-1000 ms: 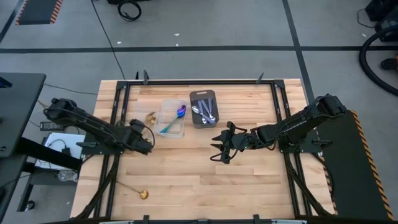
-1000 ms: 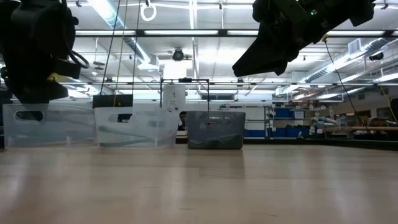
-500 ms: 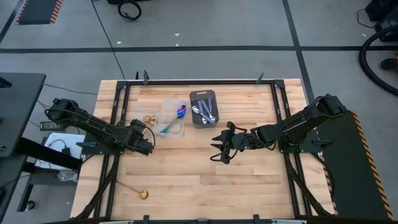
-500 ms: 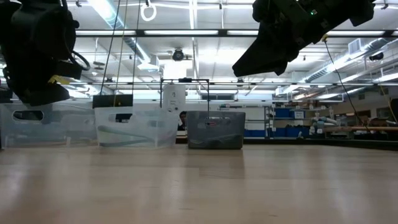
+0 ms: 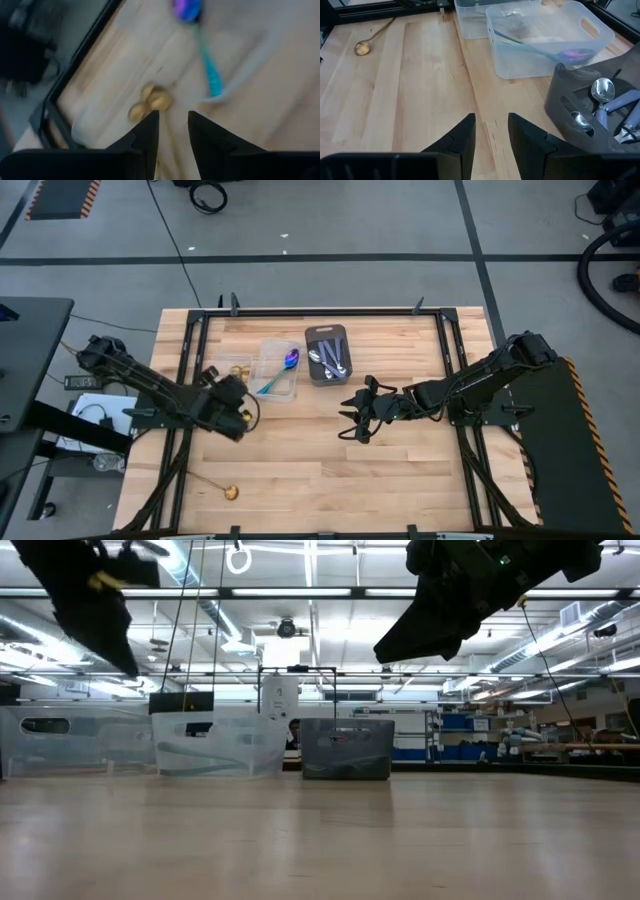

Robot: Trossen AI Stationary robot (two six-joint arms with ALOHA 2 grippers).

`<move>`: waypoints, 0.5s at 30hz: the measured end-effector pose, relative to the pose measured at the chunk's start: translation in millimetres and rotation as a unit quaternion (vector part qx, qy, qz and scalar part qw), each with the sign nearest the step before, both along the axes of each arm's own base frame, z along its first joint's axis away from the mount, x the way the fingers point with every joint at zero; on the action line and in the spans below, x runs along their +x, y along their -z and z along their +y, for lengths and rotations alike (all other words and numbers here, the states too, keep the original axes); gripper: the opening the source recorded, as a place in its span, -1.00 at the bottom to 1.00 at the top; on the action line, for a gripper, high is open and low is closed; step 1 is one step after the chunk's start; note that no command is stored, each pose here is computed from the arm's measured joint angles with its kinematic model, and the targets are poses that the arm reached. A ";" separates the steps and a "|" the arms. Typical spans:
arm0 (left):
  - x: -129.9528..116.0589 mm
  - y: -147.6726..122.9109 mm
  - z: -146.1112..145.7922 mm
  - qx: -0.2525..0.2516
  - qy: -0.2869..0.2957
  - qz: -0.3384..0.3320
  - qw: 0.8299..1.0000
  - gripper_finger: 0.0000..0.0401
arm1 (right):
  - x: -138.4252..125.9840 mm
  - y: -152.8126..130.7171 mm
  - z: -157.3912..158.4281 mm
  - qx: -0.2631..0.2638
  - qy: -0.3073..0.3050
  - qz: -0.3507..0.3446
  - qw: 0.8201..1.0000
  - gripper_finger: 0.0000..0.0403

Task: Sort silverware by color (type)
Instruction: Put the gold spoon into the left transparent bin

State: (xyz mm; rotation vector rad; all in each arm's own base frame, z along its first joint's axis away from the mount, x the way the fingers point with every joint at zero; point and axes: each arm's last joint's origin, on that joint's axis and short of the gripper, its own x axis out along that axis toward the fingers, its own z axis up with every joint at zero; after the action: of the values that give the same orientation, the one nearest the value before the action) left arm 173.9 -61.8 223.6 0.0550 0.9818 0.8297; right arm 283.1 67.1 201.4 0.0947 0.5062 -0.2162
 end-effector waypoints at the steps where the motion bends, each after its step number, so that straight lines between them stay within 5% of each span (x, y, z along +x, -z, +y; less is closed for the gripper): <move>1: 1.0 -3.2 -5.4 0.002 0.023 -0.005 1.000 -0.44 | 0.0 0.0 0.0 -0.001 0.000 0.000 1.000 -0.38; 8: -0.6 -5.4 -42.7 -0.090 0.176 0.026 0.980 -0.44 | -0.1 0.1 0.0 -0.004 -0.002 0.001 1.000 -0.38; 15: -6.5 -2.0 -71.5 -0.218 0.224 0.034 0.949 -0.47 | -0.2 0.2 0.0 -0.010 -0.006 0.003 1.000 -0.38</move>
State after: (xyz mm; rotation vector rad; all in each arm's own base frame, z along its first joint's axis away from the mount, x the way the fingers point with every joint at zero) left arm 167.4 -133.3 225.6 -0.0721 1.1437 0.1851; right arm 283.0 67.0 201.2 0.0714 0.5113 -0.2107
